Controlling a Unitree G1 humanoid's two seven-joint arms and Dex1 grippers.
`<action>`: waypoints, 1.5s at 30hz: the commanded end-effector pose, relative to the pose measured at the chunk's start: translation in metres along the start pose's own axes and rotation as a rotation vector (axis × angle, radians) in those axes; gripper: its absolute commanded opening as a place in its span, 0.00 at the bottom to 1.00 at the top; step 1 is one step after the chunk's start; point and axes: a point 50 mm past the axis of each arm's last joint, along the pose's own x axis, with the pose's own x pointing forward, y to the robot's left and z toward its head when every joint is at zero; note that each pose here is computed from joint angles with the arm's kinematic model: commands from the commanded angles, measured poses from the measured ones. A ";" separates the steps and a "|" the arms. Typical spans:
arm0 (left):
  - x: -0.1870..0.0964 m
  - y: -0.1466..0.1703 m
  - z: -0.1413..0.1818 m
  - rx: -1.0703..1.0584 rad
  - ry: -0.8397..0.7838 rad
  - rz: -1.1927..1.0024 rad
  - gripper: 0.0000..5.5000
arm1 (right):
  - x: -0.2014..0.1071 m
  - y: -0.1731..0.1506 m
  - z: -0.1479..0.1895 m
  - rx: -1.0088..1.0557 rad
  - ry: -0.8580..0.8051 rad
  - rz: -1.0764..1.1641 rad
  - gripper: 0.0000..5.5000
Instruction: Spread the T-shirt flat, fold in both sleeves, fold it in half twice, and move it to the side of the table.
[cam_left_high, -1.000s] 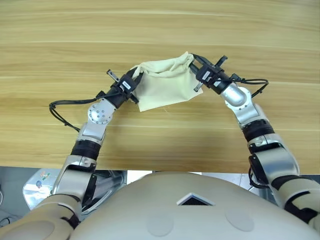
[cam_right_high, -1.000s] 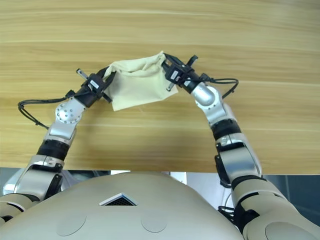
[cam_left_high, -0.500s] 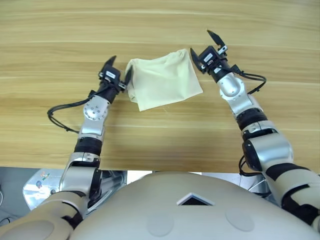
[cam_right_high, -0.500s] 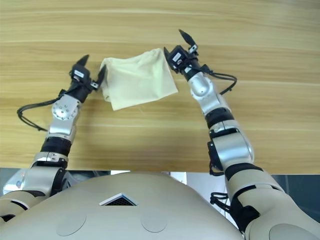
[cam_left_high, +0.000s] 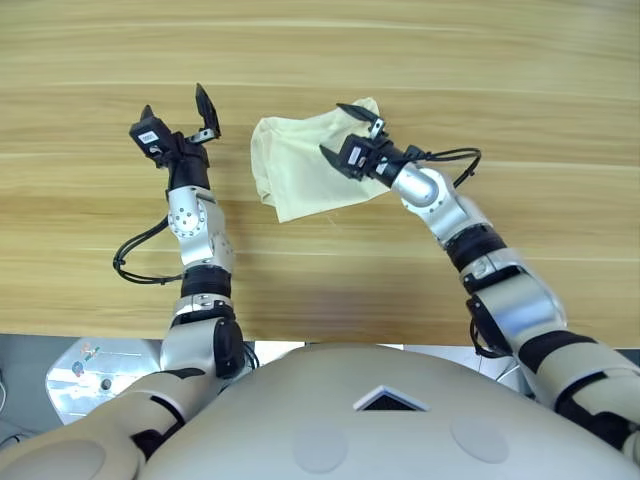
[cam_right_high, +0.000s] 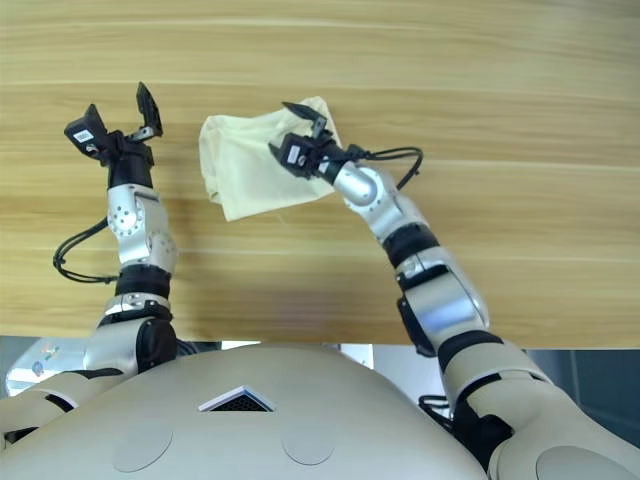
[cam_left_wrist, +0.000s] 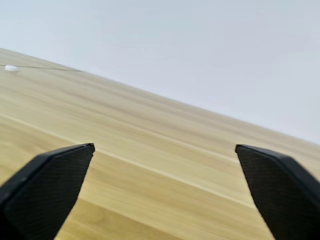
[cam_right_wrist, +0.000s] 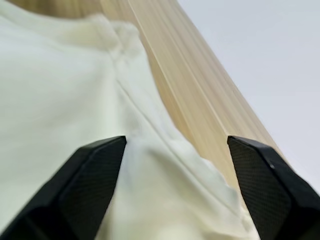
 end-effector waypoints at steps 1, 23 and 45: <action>-0.008 -0.006 -0.001 -0.014 -0.011 -0.012 0.98 | 0.006 -0.023 -0.017 0.043 0.163 -0.067 0.68; -0.081 0.061 0.014 -0.009 -0.101 0.361 0.98 | -0.235 -0.120 -0.156 0.713 1.072 -1.324 0.68; -0.120 0.098 0.040 0.164 -0.163 0.508 0.98 | -0.172 -0.181 -0.096 0.569 0.491 -1.695 0.68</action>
